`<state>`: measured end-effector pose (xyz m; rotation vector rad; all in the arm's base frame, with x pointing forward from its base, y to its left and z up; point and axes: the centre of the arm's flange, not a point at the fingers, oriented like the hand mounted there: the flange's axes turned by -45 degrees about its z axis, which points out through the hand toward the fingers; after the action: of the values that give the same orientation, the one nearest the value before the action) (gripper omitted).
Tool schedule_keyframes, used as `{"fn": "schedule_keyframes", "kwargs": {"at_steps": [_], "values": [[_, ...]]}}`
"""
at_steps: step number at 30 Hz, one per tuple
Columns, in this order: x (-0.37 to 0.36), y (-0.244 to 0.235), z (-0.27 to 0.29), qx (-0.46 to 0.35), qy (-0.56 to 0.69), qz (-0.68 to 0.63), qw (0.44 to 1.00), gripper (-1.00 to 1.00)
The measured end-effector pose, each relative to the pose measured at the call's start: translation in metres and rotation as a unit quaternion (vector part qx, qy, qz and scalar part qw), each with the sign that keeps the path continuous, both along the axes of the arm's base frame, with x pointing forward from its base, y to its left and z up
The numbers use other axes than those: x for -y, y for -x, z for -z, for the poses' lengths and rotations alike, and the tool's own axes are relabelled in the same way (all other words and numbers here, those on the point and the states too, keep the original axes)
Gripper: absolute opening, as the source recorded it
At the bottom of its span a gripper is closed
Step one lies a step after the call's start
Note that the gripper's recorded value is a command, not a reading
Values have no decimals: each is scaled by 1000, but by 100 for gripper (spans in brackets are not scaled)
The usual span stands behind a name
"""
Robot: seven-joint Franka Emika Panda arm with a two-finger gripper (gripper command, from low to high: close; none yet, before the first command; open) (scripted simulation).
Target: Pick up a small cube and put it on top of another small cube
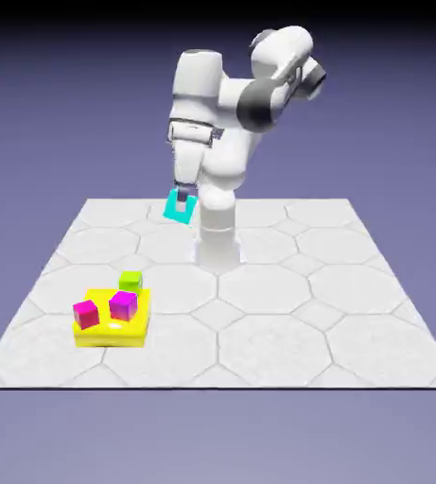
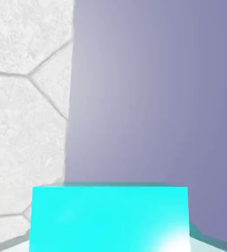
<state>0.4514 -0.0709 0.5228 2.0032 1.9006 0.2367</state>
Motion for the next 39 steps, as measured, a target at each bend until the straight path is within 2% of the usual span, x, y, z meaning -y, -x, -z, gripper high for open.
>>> {"fn": "schedule_keyframes", "kwargs": {"at_steps": [8, 16, 28, 39], "values": [[47, 33, -12, 45, -70, 137, 987, -100], [92, 55, 10, 60, -145, 270, 950, -100], [141, 76, 88, 34, -227, 455, 860, -100], [158, 95, 179, -10, -250, 606, 755, -100]]}}
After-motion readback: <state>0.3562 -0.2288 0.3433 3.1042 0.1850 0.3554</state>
